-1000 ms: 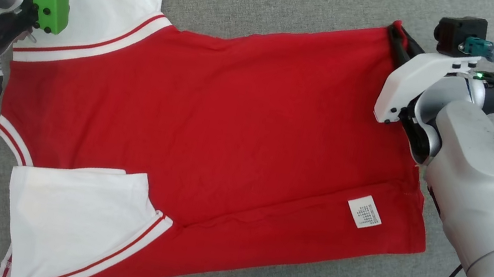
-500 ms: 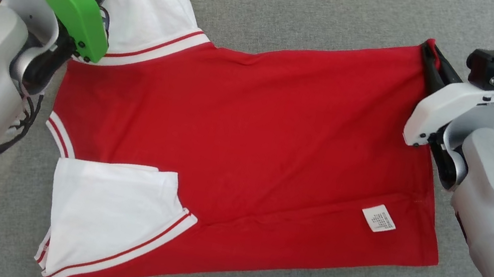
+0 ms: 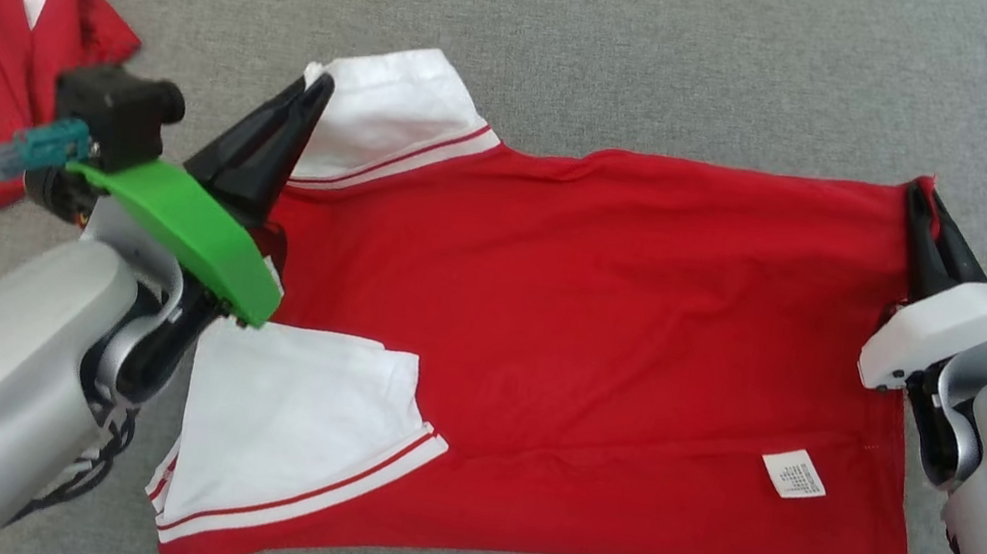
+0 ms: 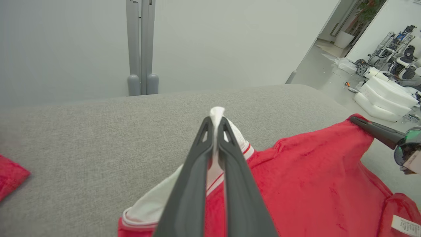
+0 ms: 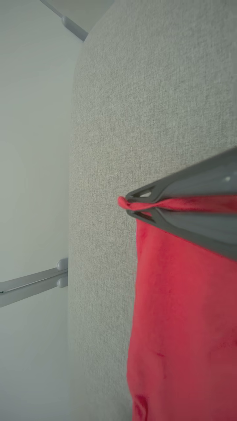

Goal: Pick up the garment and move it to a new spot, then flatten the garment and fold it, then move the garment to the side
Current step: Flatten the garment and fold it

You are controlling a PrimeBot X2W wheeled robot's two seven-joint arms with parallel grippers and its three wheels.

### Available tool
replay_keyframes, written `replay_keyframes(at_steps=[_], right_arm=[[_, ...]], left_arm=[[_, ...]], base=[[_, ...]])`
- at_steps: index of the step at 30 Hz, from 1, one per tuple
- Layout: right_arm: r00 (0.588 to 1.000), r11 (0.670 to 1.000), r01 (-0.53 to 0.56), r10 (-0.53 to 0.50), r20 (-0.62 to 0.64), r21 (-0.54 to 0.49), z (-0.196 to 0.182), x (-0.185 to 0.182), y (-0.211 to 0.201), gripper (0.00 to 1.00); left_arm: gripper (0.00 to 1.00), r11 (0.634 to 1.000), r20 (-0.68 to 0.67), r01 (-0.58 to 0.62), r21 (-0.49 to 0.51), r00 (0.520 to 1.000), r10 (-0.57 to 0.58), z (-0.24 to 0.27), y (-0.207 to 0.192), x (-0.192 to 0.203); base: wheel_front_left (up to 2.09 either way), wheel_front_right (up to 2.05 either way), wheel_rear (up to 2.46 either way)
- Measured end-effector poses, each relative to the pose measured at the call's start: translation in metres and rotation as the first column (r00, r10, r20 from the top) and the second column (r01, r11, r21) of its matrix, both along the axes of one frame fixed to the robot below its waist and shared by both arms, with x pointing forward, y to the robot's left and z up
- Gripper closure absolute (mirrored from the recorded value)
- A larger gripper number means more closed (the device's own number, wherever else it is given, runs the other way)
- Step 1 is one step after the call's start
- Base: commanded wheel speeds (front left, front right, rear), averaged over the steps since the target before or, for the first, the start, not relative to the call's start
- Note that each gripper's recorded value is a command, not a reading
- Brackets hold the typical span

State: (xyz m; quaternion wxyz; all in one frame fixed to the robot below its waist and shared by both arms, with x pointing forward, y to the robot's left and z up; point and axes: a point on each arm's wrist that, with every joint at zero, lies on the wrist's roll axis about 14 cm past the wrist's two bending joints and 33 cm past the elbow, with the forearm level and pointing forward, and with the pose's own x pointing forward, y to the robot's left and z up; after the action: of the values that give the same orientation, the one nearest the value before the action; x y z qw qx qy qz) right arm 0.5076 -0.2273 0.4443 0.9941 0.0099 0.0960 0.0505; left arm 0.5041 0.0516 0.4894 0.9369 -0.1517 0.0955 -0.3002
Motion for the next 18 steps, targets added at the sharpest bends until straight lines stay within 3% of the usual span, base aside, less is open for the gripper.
replay_keyframes(at_steps=[8,18], right_arm=[[0.999,1.000,0.012,-0.013,0.046,0.017,0.007,-0.023,0.002,1.00],[0.995,0.997,0.053,-0.057,0.077,0.061,0.010,-0.050,-0.003,1.00]], left_arm=[[1.00,0.996,0.001,-0.082,-0.047,0.997,0.082,0.008,0.012,-0.048],[1.00,0.978,-0.112,-0.196,-0.067,0.976,0.188,-0.017,0.032,-0.100]], base=[[0.00,0.00,0.00],[0.00,0.00,0.00]])
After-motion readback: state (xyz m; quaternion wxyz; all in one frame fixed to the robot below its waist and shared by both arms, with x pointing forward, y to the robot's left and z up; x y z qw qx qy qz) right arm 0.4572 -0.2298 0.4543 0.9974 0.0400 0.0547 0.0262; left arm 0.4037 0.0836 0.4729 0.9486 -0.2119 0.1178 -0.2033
